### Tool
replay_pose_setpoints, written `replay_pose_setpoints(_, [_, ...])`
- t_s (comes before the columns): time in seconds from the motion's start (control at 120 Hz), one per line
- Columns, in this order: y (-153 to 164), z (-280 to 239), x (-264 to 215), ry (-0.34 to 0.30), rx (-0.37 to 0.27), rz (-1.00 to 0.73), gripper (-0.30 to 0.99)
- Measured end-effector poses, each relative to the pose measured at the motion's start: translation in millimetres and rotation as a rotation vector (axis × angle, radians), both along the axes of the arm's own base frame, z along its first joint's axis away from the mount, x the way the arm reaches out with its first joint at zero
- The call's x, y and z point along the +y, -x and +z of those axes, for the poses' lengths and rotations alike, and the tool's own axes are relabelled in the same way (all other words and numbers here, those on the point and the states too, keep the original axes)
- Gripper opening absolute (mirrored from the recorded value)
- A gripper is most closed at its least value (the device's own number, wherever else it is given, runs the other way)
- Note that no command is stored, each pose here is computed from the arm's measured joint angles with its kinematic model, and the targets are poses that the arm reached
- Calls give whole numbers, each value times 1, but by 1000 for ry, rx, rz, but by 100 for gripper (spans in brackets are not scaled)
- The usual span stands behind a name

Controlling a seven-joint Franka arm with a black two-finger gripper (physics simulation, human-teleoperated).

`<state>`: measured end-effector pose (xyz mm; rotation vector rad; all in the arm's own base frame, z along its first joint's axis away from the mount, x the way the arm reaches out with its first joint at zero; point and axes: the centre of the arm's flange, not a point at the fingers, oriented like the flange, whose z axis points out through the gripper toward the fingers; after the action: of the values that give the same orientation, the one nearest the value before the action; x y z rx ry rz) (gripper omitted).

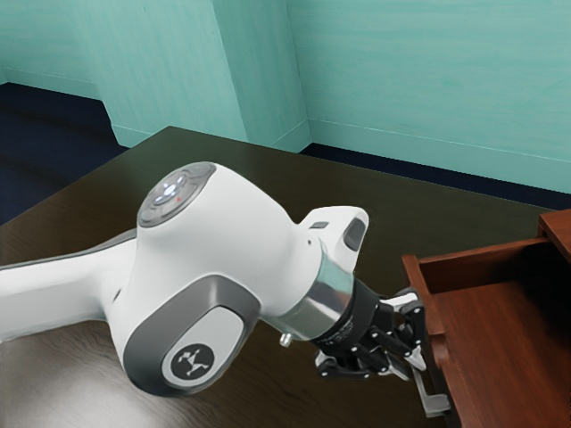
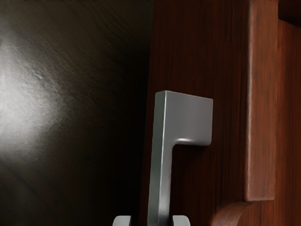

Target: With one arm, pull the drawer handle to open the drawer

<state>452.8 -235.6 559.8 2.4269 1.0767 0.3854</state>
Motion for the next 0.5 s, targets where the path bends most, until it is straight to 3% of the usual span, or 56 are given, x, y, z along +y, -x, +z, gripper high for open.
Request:
replay_pose_setpoints(0.333, [19,19,12,0,-21,9,4])
replay_pose_setpoints(0.417, [32,71,33,-4,-92,29,21])
replay_pose_setpoints(0.5, [57,165,50,-48,-193,28,37])
